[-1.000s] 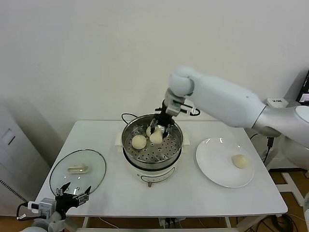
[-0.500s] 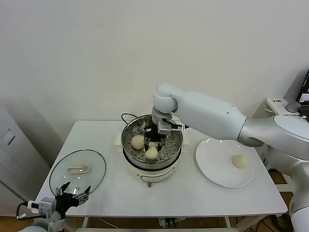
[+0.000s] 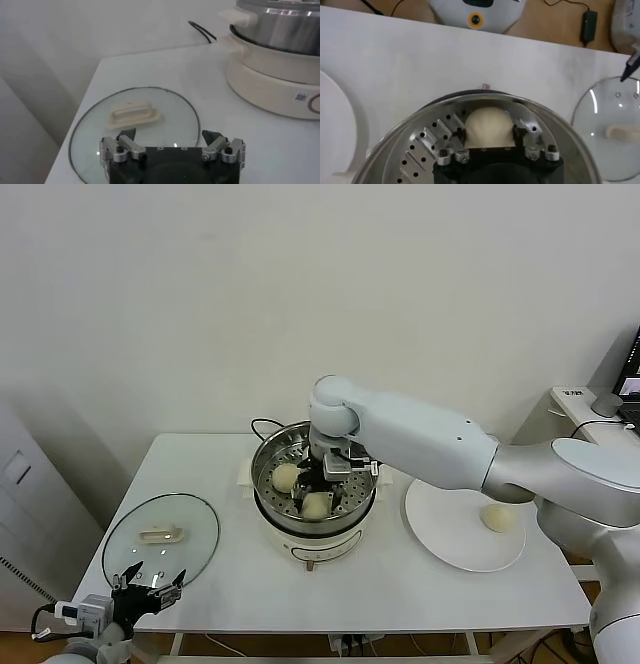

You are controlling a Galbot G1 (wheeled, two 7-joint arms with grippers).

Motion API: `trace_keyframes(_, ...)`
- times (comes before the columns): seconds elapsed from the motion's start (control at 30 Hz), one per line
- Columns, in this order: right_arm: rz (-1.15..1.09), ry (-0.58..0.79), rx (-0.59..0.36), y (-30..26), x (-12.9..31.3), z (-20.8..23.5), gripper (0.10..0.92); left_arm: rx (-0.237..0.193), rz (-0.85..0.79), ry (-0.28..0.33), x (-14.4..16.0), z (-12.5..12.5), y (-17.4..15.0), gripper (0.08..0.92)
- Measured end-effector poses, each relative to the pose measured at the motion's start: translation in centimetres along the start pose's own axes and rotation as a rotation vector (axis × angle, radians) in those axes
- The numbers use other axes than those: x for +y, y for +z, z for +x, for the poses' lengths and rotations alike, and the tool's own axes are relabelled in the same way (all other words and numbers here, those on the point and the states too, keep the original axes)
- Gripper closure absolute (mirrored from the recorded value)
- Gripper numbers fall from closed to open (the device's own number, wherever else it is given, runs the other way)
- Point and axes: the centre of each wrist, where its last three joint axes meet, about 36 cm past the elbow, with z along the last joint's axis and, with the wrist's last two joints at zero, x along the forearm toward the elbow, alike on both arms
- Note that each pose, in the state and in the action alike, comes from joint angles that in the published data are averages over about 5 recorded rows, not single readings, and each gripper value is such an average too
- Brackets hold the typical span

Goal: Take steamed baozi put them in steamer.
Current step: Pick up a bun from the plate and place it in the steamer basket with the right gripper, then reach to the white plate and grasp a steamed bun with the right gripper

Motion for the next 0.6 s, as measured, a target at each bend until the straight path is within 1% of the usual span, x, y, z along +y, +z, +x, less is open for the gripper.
trace_keyframes(0.07, -0.007, 0.001, 0.007, 0.2, 0.1, 0.3, 0.213, -0.001, 0.0, 0.0, 0.0, 0.0, 0.0, 0.177)
trace_keyframes(0.13, -0.018, 0.003, 0.02, 0.5, 0.3, 0.7, 0.203, -0.001, 0.0, 0.0, 0.0, 0.0, 0.0, 0.177)
trace_keyframes(0.33, -0.101, 0.028, 0.081, 2.3, 2.3, 4.0, 0.2, -0.004, -0.003, -0.001, 0.1, 0.0, -0.2, 0.177)
trace_keyframes(0.47, -0.231, 0.049, 0.129, 4.3, 5.6, 6.9, 0.2, -0.004, -0.004, -0.002, 0.3, -0.1, -0.1, 0.177)
trace_keyframes(0.6, -0.422, 0.07, 0.165, 6.2, 10.4, 9.6, 0.2, -0.005, -0.003, -0.003, 0.3, -0.1, -0.1, 0.177)
